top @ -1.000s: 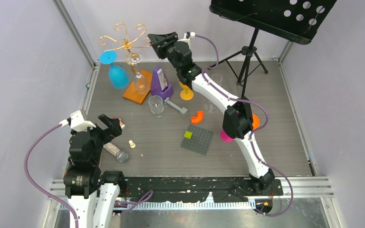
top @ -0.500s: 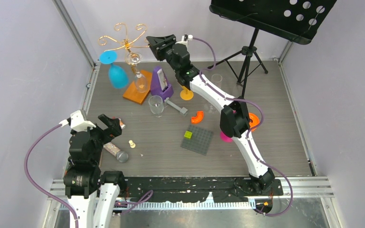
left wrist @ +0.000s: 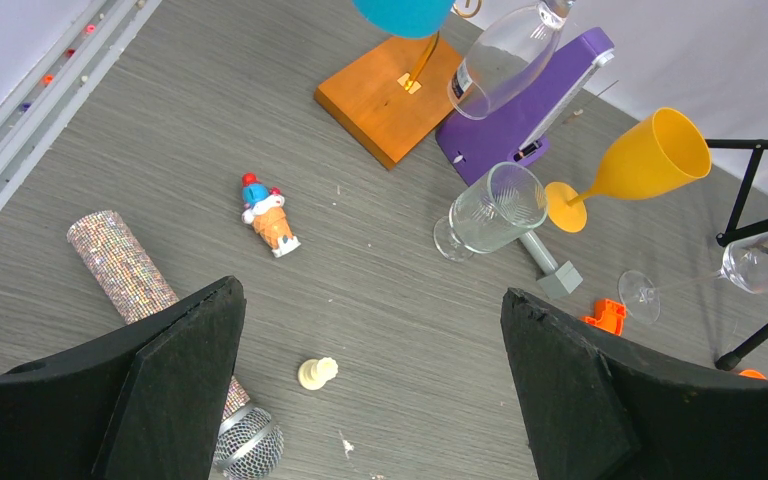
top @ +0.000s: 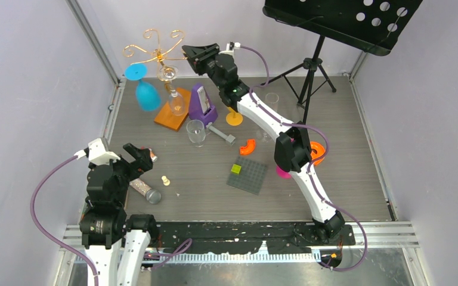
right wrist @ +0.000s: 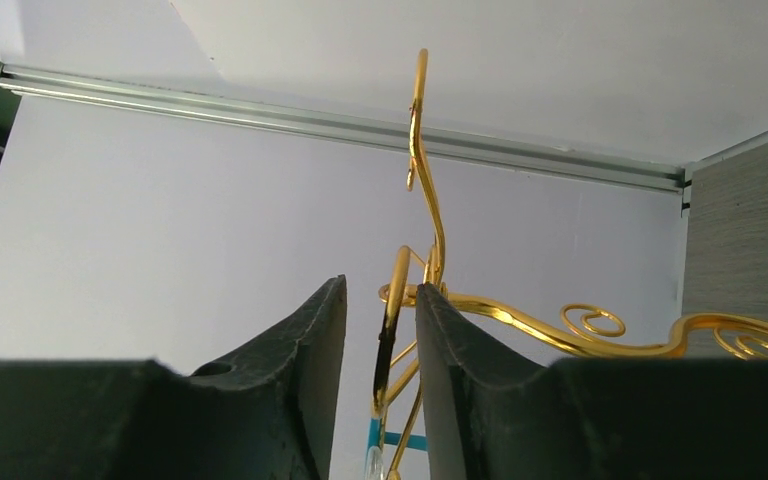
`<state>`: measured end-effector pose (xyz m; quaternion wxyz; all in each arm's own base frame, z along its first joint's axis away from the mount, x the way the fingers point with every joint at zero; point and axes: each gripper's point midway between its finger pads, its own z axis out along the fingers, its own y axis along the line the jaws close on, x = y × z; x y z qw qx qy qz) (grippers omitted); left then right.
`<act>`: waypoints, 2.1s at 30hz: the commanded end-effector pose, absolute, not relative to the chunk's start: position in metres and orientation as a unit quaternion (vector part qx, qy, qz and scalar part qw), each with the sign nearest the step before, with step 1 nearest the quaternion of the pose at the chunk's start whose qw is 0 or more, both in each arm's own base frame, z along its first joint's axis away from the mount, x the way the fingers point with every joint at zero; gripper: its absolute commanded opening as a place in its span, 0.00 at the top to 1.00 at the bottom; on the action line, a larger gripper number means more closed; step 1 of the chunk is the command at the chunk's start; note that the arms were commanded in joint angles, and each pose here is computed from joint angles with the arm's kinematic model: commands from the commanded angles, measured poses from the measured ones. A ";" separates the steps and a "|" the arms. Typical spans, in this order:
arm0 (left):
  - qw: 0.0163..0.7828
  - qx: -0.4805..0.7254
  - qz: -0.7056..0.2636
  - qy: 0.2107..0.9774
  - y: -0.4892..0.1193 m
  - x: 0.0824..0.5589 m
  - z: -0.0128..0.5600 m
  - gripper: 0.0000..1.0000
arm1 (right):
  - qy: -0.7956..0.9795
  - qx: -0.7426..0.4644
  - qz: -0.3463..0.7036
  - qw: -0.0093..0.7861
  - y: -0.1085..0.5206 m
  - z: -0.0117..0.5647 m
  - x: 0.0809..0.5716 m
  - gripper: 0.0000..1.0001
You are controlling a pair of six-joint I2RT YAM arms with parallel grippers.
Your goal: Place the wine glass upside down on the wine glass rack
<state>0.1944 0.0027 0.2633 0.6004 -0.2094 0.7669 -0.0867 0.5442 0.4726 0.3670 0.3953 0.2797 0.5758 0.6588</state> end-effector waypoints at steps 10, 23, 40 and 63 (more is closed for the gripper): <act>0.615 -0.210 -0.090 0.755 0.003 0.197 0.274 0.05 | 0.542 0.262 0.695 0.394 0.471 0.408 0.534 0.79; 0.620 -0.209 -0.093 0.750 0.003 0.200 0.281 0.05 | 0.552 0.285 0.688 0.376 0.466 0.412 0.530 0.95; 0.628 -0.206 -0.096 0.744 0.002 0.205 0.294 0.05 | 0.583 0.331 0.668 0.323 0.456 0.423 0.516 0.95; 0.631 -0.206 -0.096 0.742 0.002 0.204 0.297 0.05 | 0.595 0.316 0.677 0.297 0.457 0.444 0.499 0.95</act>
